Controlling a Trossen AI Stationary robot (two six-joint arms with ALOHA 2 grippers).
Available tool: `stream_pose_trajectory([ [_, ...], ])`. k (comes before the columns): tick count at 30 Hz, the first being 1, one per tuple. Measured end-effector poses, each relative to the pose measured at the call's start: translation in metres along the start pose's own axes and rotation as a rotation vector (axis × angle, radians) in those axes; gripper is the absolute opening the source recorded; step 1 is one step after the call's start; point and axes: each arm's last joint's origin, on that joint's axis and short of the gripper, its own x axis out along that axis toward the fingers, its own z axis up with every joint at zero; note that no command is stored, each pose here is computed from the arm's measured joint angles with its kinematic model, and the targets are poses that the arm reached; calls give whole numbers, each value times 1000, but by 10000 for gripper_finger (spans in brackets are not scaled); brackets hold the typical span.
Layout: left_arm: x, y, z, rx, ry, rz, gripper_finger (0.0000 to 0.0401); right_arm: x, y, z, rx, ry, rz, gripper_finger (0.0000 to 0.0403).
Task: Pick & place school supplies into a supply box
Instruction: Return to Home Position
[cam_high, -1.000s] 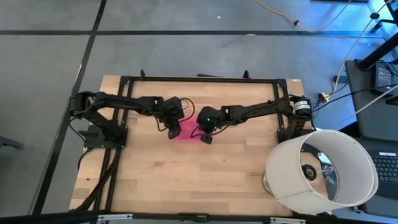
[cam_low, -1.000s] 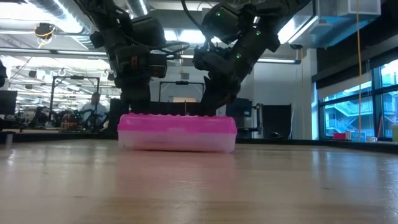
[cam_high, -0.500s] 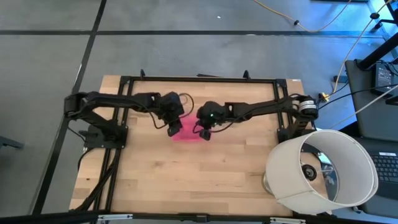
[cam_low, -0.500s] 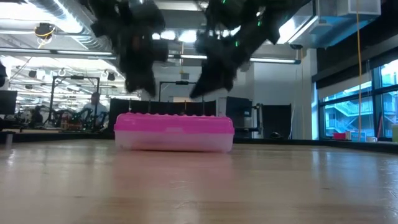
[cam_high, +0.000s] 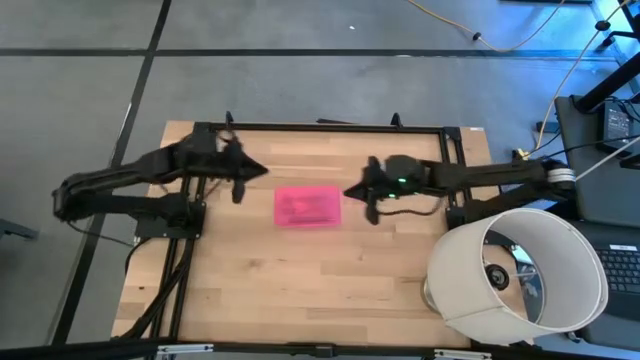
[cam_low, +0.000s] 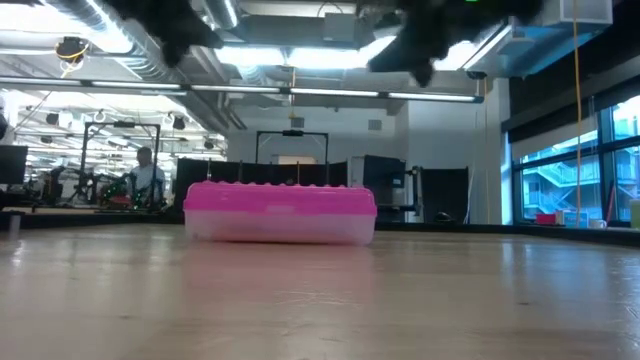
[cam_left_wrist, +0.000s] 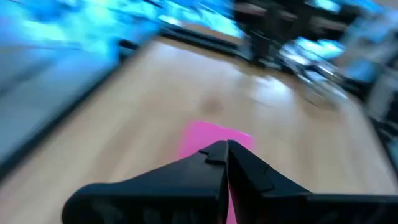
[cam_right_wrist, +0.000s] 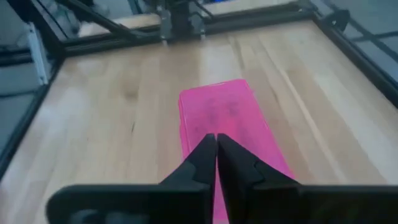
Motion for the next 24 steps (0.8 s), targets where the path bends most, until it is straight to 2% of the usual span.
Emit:
stream_pose_trajectory([
  [2, -16, 1, -8, -27, -60, 89, 2, -19, -1, -15, 32, -18, 3, 20],
  [4, -32, 1, -13, -56, -102, 129, 3, -34, -1, -31, 78, -29, 5, 18],
  [6, -46, 0, -16, -114, -147, 130, 3, -49, -2, -44, 99, -76, -6, 16],
  [10, -60, -1, -27, -104, -217, 111, 3, -72, -6, -69, 82, -159, -50, 12],
  [14, -65, 1, -44, -108, -313, 84, 4, -82, -8, -91, 185, -211, -22, 15],
  [20, -54, 7, -77, -127, -385, 33, 2, -91, -9, -115, 175, -364, 90, 23],
  [24, -50, 10, -94, -145, -405, 4, 3, -93, -11, -130, 208, -414, 118, 23],
])
